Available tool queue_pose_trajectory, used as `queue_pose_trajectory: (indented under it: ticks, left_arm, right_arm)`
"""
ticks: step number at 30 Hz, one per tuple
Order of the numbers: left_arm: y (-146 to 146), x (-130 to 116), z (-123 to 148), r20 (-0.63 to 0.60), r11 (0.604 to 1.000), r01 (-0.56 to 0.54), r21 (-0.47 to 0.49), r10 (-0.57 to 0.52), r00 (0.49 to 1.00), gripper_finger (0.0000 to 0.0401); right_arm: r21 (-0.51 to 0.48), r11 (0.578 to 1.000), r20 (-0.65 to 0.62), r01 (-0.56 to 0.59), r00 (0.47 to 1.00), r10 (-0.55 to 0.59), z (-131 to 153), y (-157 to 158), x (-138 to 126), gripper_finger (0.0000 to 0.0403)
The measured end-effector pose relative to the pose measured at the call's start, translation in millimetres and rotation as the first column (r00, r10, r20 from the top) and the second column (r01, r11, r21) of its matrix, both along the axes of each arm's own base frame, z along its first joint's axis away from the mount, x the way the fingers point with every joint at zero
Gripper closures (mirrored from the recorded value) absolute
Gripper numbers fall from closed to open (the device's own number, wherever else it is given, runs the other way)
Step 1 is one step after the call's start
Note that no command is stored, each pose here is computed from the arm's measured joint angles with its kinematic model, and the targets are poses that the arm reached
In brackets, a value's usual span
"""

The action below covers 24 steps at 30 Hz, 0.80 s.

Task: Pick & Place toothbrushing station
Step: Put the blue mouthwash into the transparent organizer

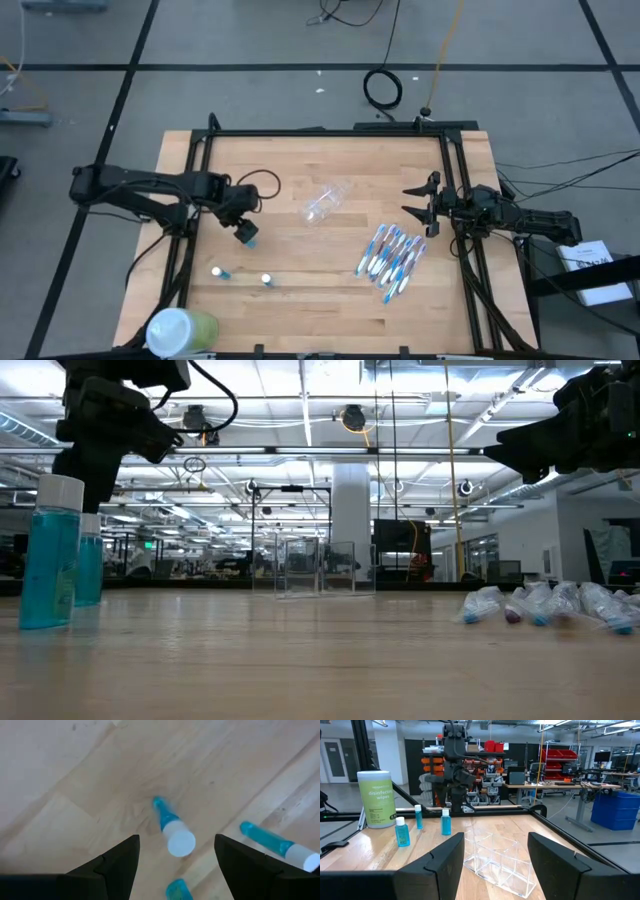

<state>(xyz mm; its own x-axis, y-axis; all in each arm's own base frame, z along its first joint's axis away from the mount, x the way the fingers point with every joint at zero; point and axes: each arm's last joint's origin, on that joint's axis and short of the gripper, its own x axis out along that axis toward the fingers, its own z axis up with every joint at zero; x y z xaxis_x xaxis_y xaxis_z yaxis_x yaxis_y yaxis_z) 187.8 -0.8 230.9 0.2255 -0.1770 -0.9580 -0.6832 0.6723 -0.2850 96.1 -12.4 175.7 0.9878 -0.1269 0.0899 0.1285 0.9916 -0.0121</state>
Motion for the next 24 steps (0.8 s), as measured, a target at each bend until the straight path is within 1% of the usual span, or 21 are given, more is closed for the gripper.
queue_pose_trajectory:
  ticks: [7,16,20,24]
  left_arm:
    - [-9,4,-6,-0.034,0.999,0.048,0.006,-0.048,0.998,0.0135]
    - [-14,3,-6,-0.032,0.992,0.077,0.098,-0.075,0.997,0.0135]
    - [-19,3,-6,-0.032,0.99,0.102,0.096,-0.1,0.995,0.0135]
    - [-25,2,-6,-0.029,0.98,0.164,0.113,-0.162,0.986,0.0135]
  right_arm:
    - [0.0,1.0,0.0,0.0,1.0,0.0,0,0,0,0.019]
    - [0.0,1.0,0.0,0.0,1.0,0.0,0,0,0,0.019]
    - [0.0,1.0,0.0,0.0,1.0,0.0,0,0,0,0.019]
    - [0.0,1.0,0.0,0.0,1.0,0.0,0,0,0,0.019]
